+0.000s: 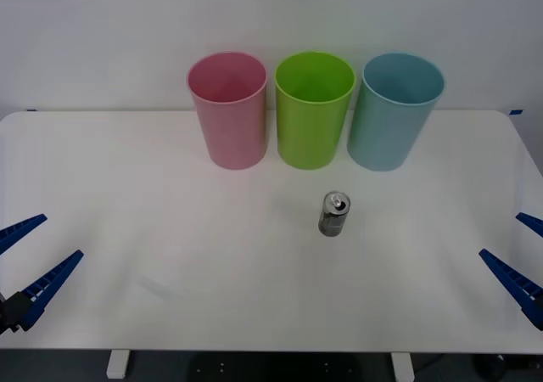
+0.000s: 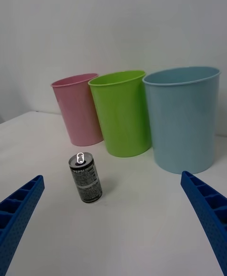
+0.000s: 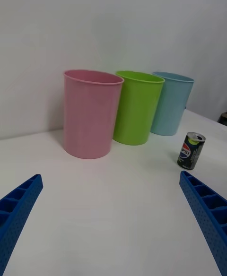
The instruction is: Grasp the object on the table and drop it into the matching bin: aluminum can to the light blue bin, PET bottle to the pink bin.
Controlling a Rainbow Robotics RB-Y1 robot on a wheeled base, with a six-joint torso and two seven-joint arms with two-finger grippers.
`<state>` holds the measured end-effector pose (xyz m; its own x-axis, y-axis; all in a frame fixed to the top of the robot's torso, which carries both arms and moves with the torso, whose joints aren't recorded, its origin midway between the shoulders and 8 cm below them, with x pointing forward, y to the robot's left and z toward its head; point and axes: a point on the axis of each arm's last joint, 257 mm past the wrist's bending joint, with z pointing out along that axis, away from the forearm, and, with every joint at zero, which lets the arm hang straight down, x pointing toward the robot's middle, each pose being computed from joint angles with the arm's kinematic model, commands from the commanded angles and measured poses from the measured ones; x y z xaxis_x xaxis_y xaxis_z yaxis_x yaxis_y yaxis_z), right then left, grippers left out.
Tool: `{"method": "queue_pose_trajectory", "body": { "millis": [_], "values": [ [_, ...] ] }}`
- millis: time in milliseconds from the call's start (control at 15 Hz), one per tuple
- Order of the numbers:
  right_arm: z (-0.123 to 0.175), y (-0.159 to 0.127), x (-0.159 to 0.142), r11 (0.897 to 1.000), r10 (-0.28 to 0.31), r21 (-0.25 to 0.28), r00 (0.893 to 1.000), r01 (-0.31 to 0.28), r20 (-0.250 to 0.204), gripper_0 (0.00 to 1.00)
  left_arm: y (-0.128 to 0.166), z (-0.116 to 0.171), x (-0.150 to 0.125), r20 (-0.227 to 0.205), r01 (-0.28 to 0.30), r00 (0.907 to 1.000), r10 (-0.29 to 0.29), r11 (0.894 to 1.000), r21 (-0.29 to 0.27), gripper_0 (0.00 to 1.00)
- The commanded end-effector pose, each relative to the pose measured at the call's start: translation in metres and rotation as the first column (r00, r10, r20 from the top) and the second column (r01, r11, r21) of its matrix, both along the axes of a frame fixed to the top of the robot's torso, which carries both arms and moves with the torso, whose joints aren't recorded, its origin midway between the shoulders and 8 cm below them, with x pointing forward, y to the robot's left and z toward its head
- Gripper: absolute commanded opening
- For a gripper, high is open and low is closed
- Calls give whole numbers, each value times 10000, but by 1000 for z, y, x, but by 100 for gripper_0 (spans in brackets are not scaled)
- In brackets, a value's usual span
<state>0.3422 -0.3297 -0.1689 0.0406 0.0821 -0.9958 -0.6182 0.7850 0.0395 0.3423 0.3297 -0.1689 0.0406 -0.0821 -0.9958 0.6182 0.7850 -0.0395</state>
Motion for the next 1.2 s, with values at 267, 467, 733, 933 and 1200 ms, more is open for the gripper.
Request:
{"method": "queue_pose_trajectory", "body": {
  "millis": [267,467,733,933,1200],
  "values": [
    [-18,6,-6,9999,-51,123,9992,56,-400,100,0,0,0,0,0,10000,0,10000,0,100],
    [-19,9,-5,9999,-61,113,9991,66,-422,100,0,0,0,0,0,10000,0,10000,0,100],
    [-25,17,-1,10000,-40,57,9990,43,-447,100,0,0,0,0,0,10000,0,10000,0,100],
    [-34,27,8,9999,-148,-55,9989,146,-436,100,0,0,0,0,0,10000,0,10000,0,100],
    [-44,45,21,9994,-257,-247,9989,247,-385,100,0,0,0,0,0,10000,0,10000,0,100]
  ]
}}
